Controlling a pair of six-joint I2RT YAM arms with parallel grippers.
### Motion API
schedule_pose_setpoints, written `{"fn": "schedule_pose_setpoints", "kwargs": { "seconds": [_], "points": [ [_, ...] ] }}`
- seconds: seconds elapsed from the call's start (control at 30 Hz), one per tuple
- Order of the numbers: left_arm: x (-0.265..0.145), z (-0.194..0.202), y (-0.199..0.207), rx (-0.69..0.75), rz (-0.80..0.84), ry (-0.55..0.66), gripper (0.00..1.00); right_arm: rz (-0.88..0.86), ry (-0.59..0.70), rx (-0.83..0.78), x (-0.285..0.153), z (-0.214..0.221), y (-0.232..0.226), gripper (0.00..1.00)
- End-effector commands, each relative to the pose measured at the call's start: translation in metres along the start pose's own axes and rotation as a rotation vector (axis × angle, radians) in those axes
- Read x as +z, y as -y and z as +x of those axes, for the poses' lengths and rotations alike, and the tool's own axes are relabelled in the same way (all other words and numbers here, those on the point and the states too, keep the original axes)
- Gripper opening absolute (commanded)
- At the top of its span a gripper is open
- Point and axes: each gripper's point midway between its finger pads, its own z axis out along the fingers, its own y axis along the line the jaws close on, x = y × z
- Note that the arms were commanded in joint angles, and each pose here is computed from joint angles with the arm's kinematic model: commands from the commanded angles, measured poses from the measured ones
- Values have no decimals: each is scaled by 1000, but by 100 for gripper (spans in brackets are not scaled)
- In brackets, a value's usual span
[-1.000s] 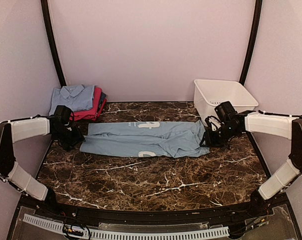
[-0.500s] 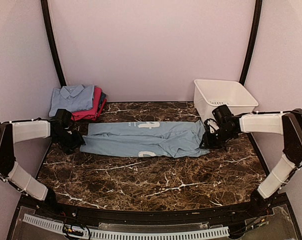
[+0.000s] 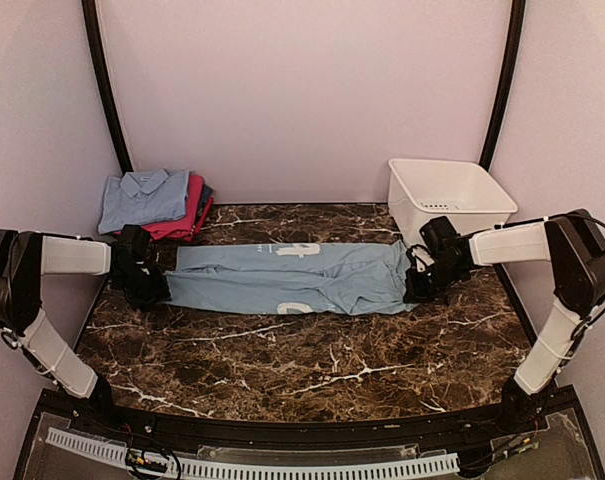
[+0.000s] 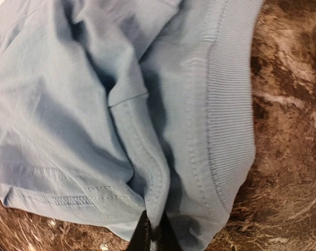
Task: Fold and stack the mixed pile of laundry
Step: Move the rectangle-folded T-shirt to the center of the board.
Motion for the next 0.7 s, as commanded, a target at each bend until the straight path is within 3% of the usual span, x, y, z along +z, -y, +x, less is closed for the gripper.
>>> {"fn": "schedule_pose_setpoints", "kwargs": {
  "seconds": [0.0,0.07,0.2,0.47,0.67],
  "points": [
    [9,8,-16,-24,-63,-37,26,33,-12,22,0,2,10,0],
    [9,13,-18,-37,-69,-53,12,36,-30,40,-2,9,11,0],
    [-2,20,-23,-69,-70,-57,0,51,-47,81,-13,27,15,0],
    [-34,34,-30,-111,-51,-53,0,39,-86,139,-29,54,15,0],
    [-25,49,-31,-96,-15,-96,0,34,-128,154,-22,72,19,0]
  ]
}}
